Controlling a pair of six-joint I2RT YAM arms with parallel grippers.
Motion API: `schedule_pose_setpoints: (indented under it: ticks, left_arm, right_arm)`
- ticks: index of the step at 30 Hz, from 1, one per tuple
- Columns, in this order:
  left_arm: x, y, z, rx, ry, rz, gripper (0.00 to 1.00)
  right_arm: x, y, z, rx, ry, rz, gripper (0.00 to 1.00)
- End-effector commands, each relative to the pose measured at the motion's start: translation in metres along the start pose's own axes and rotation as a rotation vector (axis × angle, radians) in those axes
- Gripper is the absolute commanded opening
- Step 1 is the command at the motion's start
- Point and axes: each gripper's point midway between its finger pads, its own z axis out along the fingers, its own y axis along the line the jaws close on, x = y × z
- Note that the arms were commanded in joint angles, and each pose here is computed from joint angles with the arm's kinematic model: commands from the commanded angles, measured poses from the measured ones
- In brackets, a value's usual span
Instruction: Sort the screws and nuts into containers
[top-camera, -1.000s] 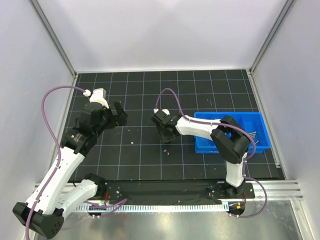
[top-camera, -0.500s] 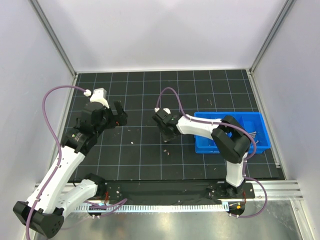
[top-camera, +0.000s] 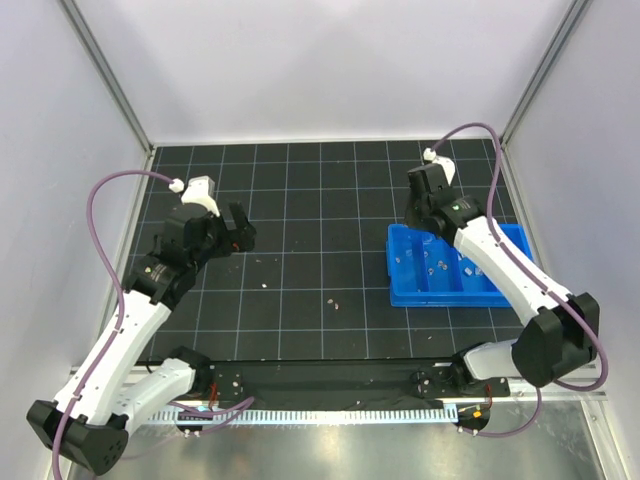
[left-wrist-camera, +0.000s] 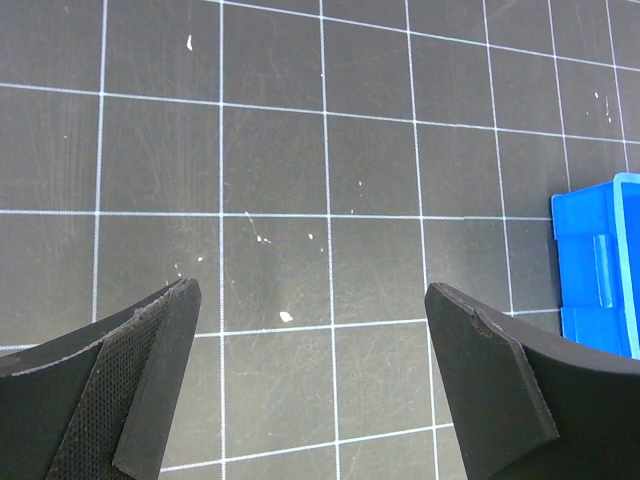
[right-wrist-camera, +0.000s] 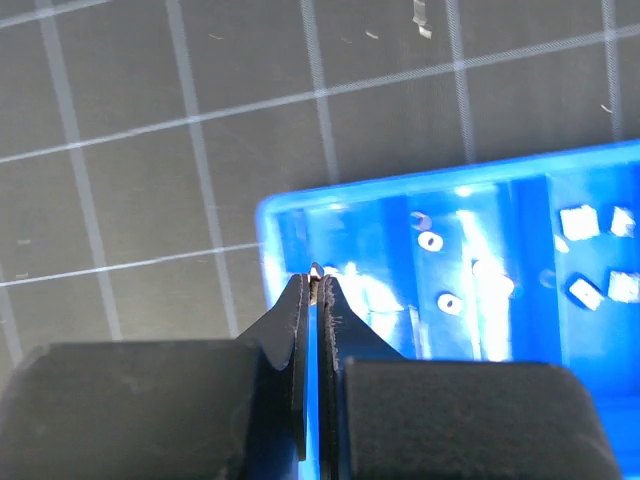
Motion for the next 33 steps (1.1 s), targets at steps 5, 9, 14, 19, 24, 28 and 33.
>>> schedule_pose_setpoints:
  ticks: [5, 9, 14, 19, 24, 28, 33]
  left_arm:
    - [-0.007, -0.008, 0.0, 0.034, -0.021, 0.0, 1.0]
    - [-0.007, -0.008, 0.001, 0.033, -0.02, -0.002, 1.0]
    - [-0.006, -0.009, 0.001, 0.038, -0.015, -0.001, 1.0]
    - [-0.006, -0.01, 0.001, 0.044, -0.013, -0.003, 1.0]
    - [-0.006, -0.011, -0.001, 0.051, -0.015, -0.003, 1.0]
    - [-0.008, -0.012, -0.003, 0.057, -0.023, -0.005, 1.0]
    - [-0.008, -0.013, -0.003, 0.061, -0.024, -0.006, 1.0]
  right_arm:
    - [0.047, -0.03, 0.019, 0.11, 0.14, -0.044, 0.02]
    - [0.048, -0.033, 0.016, 0.129, 0.154, -0.058, 0.34]
    - [0.022, -0.012, -0.018, 0.04, 0.083, -0.081, 0.67]
    - [0.053, 0.069, -0.049, -0.149, 0.071, -0.179, 0.68]
    - [0.127, 0.13, -0.033, -0.231, 0.172, -0.236, 0.67]
    - [0.168, 0.153, -0.025, -0.234, 0.227, -0.269, 0.63]
    - [0.199, 0.15, -0.011, -0.171, 0.283, -0.264, 0.57]
